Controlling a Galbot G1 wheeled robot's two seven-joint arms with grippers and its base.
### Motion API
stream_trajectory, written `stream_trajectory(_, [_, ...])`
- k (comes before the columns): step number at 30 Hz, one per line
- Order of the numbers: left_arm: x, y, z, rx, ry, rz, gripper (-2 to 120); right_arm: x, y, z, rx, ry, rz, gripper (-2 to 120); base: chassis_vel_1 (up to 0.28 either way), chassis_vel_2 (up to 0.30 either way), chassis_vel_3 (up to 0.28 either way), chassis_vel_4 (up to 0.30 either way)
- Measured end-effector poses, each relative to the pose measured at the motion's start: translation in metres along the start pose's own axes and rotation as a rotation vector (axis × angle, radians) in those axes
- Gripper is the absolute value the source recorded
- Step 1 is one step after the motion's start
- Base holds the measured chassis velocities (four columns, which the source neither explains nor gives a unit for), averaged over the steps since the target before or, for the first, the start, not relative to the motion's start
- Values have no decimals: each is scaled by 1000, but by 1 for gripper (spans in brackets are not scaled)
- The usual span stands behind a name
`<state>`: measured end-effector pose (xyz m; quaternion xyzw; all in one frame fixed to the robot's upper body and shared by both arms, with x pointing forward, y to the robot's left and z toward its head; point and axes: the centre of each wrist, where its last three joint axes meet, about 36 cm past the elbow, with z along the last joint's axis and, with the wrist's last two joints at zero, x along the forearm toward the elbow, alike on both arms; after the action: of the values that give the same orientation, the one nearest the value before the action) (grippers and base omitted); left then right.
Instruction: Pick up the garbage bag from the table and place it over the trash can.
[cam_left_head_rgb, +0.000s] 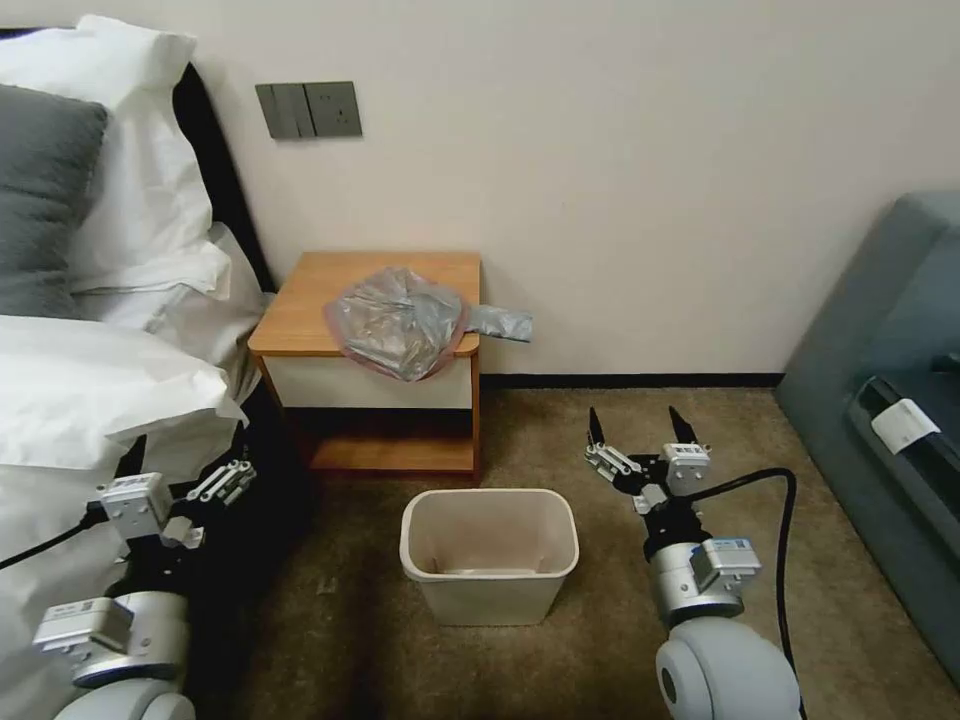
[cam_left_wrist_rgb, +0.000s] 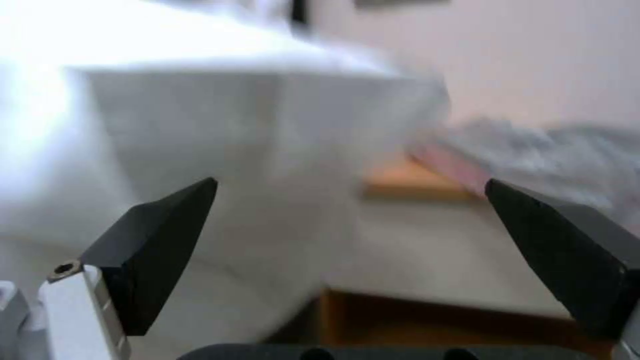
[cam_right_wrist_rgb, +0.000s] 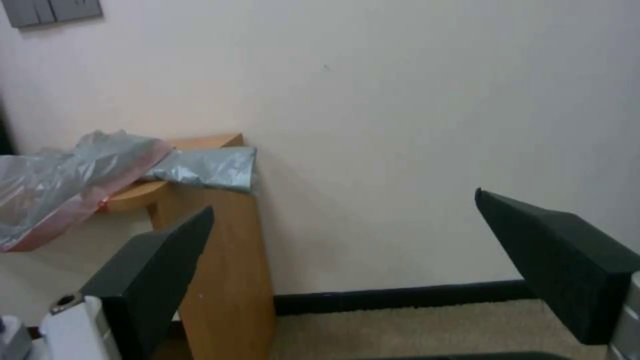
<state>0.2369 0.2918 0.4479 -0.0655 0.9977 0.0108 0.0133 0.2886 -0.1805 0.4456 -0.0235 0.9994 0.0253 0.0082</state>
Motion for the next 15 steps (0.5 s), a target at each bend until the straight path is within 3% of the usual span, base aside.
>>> stream_trajectory(2, [-1, -12, 29, 5, 55, 75, 100, -2, -2, -1, -1, -2, -5, 100, 0, 0, 0, 0])
stream_trajectory(6, [-2, -22, 44, 15, 77, 106, 100, -5, -2, -2, -52, -5, -27, 100, 0, 0, 0, 0])
stream_trajectory(11, [-3, -26, 36, 15, 47, 95, 100, -8, 2, -4, -201, 15, -64, 100, 0, 0, 0, 0])
stream_trajectory(15, [-4, -24, 27, 8, 24, 87, 100, -11, 1, 2, -183, 27, -66, 100, 0, 0, 0, 0])
